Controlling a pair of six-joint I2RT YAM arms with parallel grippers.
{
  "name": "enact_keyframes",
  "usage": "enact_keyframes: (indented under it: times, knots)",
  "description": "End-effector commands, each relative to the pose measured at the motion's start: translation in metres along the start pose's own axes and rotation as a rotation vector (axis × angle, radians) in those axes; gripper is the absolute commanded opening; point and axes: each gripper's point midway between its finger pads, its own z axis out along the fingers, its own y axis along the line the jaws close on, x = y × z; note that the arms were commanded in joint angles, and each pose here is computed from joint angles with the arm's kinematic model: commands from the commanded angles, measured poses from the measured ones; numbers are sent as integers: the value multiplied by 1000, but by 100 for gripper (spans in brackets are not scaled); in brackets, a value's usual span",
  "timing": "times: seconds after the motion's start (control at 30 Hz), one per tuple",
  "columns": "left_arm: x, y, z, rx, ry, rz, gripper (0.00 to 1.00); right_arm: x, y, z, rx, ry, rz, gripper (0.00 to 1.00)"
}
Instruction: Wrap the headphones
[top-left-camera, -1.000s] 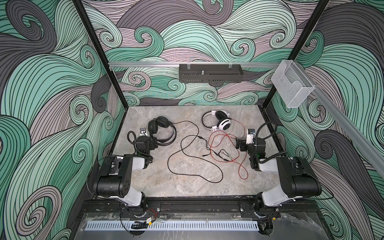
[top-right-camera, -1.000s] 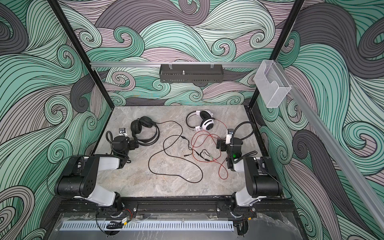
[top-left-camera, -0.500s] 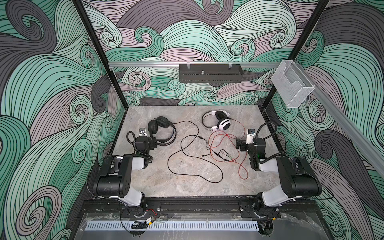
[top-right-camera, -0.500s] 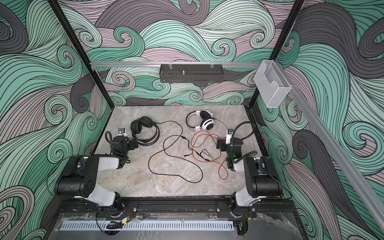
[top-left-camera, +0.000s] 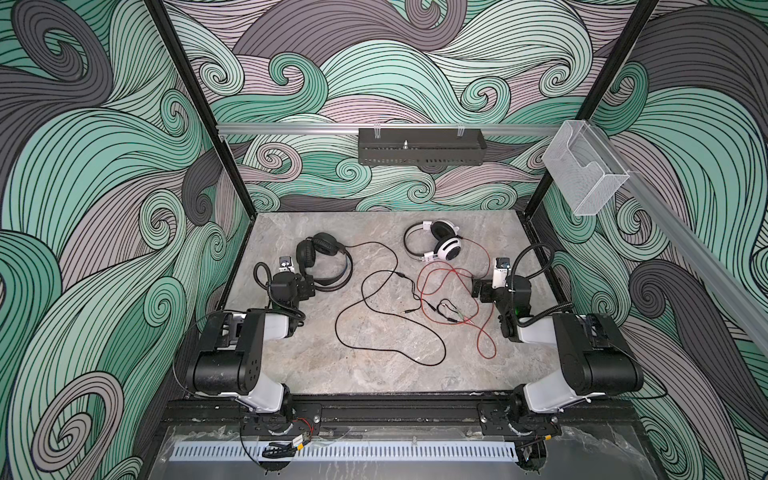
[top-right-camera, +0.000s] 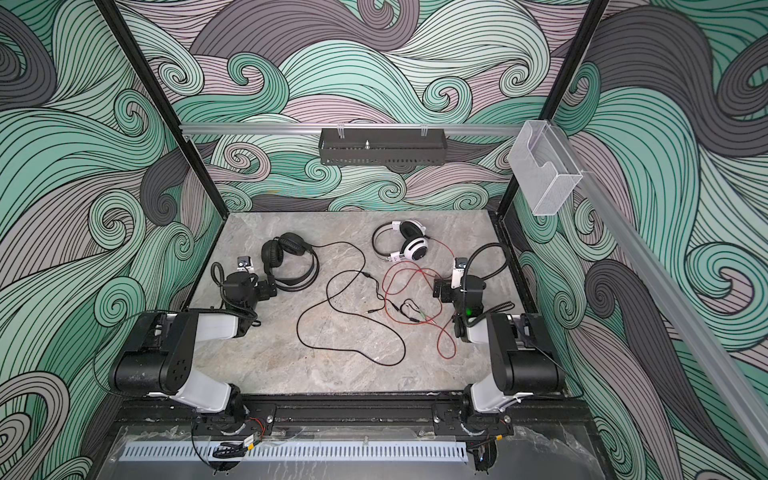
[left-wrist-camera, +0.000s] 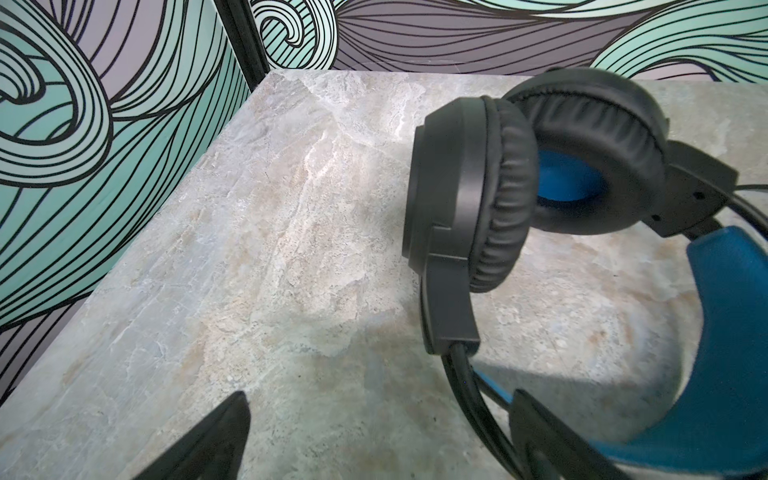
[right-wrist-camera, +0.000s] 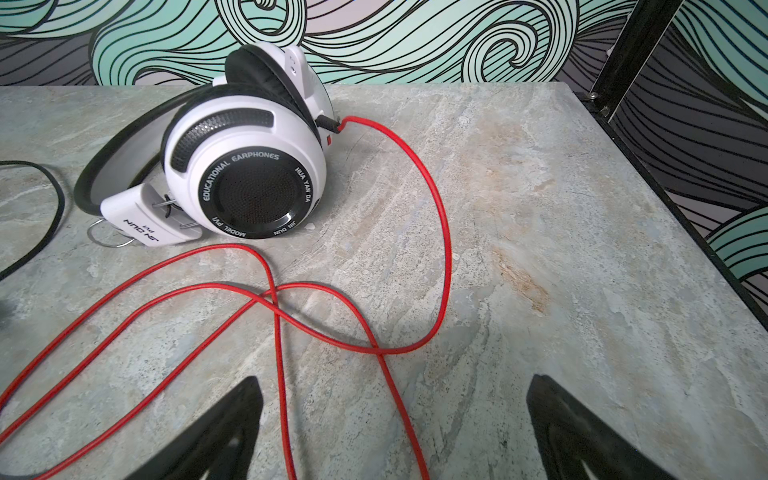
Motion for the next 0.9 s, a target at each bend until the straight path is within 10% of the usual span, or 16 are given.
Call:
enact_keyframes:
  times: [0.0,0.87]
  knots:
    - [-13,1,2,7,-22,-17,99,-16,-2,0,0,-46,1,100]
    - [-42,11,-40,8,92,-55,99,-63,1,-31,105,-40,-41,100]
